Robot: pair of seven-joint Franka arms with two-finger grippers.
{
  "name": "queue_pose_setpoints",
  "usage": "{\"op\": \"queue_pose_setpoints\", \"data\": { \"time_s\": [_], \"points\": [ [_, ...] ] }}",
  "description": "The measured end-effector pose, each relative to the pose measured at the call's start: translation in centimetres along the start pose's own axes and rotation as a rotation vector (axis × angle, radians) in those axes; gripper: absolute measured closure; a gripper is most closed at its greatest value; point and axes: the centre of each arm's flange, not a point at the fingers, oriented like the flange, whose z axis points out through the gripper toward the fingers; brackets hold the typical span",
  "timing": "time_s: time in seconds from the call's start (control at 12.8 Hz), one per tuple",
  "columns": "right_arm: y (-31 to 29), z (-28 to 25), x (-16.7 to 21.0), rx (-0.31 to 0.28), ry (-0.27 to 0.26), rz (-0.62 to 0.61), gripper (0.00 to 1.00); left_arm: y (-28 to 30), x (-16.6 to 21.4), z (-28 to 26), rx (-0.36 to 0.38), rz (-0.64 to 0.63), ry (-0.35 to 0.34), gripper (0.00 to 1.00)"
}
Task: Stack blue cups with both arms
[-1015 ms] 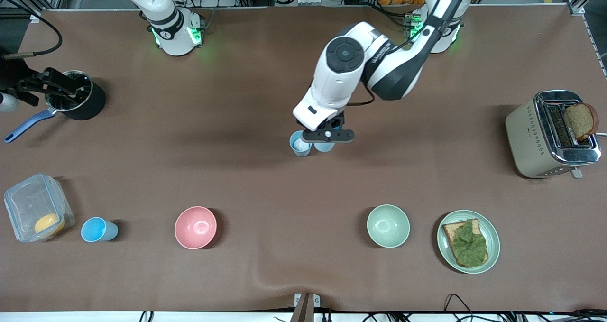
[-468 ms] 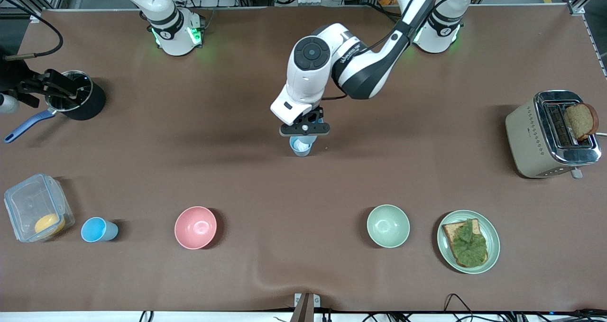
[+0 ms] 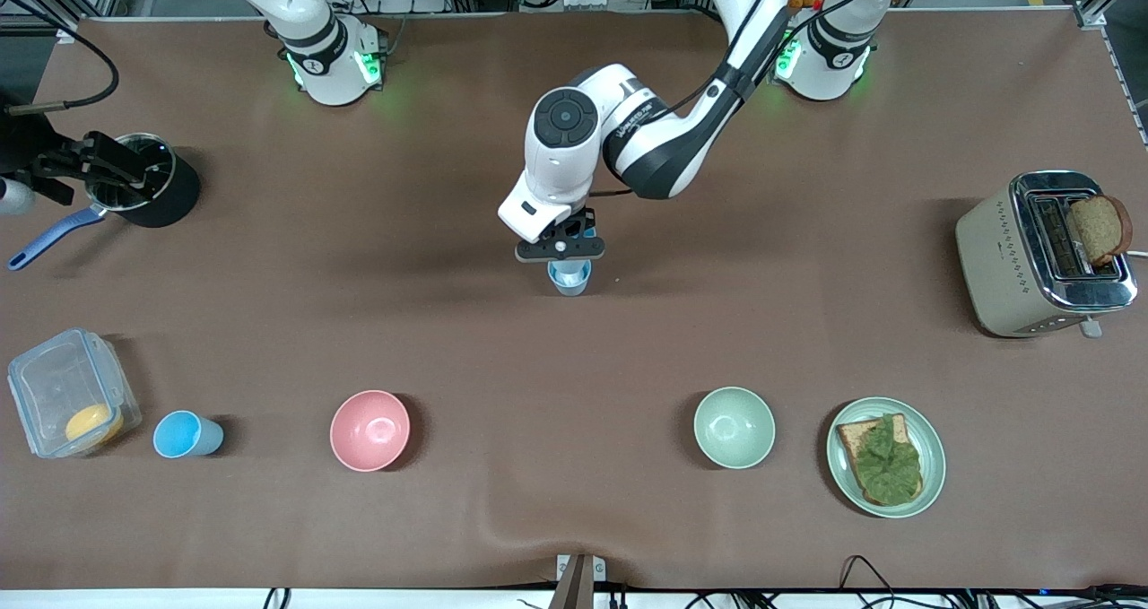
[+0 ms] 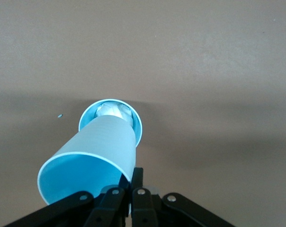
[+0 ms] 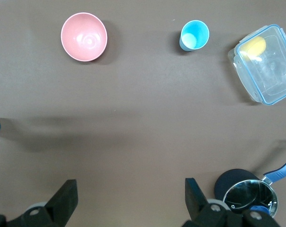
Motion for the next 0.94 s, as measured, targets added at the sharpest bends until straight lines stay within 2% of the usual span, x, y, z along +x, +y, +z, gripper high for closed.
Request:
{"op": "queue_pose_setpoints", "data": {
  "time_s": [0.31, 0.47, 0.55, 0.62, 0.94],
  "points": [
    [0.0, 0.2, 0.2, 0.0, 0.004, 0.0, 0.0, -0.2, 0.4, 0.0, 0.002, -0.005, 0.004, 0.97],
    [0.0, 0.3, 0.3, 0.0, 0.003, -0.001, 0.0, -0.4, 0.6, 0.3, 0.006, -0.009, 0.004, 0.84],
    [0.0, 0.3, 0.3, 0.0, 0.003, -0.001, 0.0, -0.5, 0.8, 0.3, 0.008, -0.013, 0.006, 0.84],
    [0.0, 0.3, 0.3, 0.0, 0.003, -0.001, 0.0, -0.7, 1.1, 0.3, 0.01, -0.017, 0.009, 0.76],
    [0.0, 0.4, 0.4, 0.0, 0.002, -0.001, 0.0, -1.5, 2.9, -1.5, -0.005, -0.042, 0.042, 0.34]
  ]
}}
